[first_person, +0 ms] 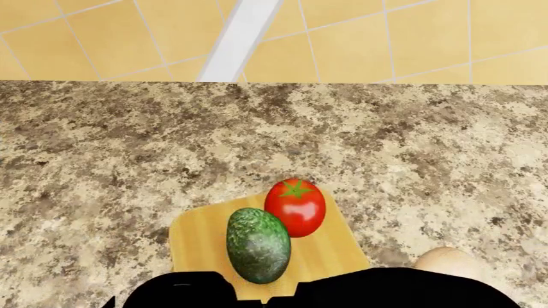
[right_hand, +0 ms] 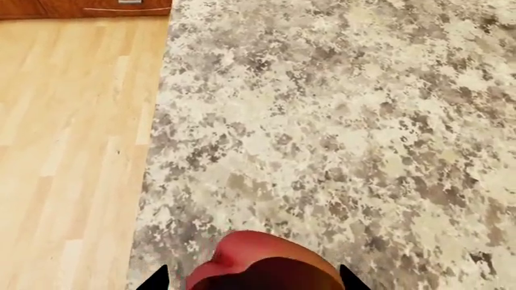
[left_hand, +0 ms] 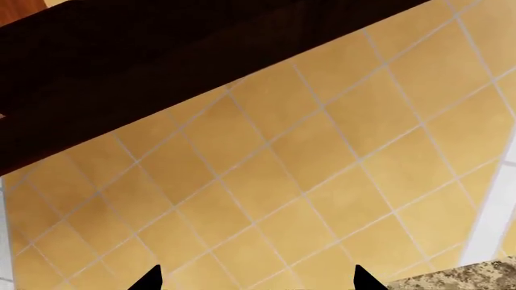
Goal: Place the avocado, onion, tomato and bell pepper on the cutting board.
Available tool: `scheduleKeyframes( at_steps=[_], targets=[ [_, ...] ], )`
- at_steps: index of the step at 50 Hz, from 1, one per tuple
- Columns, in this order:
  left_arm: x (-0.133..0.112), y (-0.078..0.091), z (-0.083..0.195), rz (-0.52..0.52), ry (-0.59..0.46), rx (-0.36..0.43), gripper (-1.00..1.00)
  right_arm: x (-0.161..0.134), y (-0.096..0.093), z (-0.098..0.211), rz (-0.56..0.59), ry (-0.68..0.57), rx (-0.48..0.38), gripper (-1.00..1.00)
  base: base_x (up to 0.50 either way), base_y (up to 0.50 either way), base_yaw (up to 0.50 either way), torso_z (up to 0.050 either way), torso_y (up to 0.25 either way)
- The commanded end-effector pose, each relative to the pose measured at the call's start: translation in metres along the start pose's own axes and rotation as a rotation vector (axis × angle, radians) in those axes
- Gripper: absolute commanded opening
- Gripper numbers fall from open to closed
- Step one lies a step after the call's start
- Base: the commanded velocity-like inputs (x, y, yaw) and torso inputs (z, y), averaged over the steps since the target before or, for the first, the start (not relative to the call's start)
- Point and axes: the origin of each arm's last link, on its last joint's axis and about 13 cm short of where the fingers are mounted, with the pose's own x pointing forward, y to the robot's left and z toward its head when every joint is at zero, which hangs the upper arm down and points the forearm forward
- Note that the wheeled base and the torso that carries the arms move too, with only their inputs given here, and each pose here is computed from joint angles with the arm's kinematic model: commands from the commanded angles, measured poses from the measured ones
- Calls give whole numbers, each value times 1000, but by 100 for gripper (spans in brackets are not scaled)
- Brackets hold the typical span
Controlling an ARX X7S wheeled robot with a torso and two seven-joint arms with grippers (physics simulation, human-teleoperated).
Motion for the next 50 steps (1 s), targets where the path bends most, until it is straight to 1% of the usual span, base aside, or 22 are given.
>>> scheduleKeyframes(
  at_steps=[1, 2, 3, 7, 10, 11, 15, 22, 25, 28, 38, 45, 50],
  targets=[
    [1, -1, 1, -24, -26, -12, 100, 7, 8, -3, 69, -7, -5, 100, 0, 0, 0, 0, 0],
    [1, -1, 0, -24, -25, -12, 100, 7, 7, -2, 67, -12, -4, 100, 0, 0, 0, 0, 0],
    [1, -1, 0, -25, -25, -12, 100, 6, 7, -2, 62, -17, -4, -100, 0, 0, 0, 0, 0],
    [1, -1, 0, -26, -25, -12, 100, 1, 6, 2, 57, -25, -16, -100, 0, 0, 0, 0, 0],
    [0, -1, 0, -24, -25, -13, 100, -2, 4, 3, 26, -19, -47, -100, 0, 0, 0, 0, 0],
    [0, -1, 0, -23, -25, -13, 100, -4, 3, 5, 23, -22, -41, -100, 0, 0, 0, 0, 0],
    [-1, 0, 0, -21, -28, -16, 100, -22, -4, 16, -40, -47, -62, -100, 0, 0, 0, 0, 0],
    [-1, 1, 2, -23, -36, -22, 100, -57, -11, 28, -138, -104, -62, -100, 0, 0, 0, 0, 0],
    [-1, 1, 4, -23, -40, -24, 100, -67, -13, 29, -171, -113, -57, -100, 0, 0, 0, 0, 0],
    [0, 0, 5, -27, -43, -26, 100, -81, -11, 29, -209, -126, -56, -100, 0, 0, 0, 0, 0],
    [1, -1, 6, -33, -47, -30, 100, -110, -7, 23, -311, -118, -38, -100, 0, 0, 0, 0, 0],
    [1, -1, 7, -36, -46, -25, 100, -131, 3, 24, -370, -147, -40, -100, 0, 0, 0, 0, 0],
    [3, -4, 4, -44, -40, -20, 100, -141, 8, 22, -403, -121, -49, -100, 0, 0, 0, 0, 0]
  ],
)
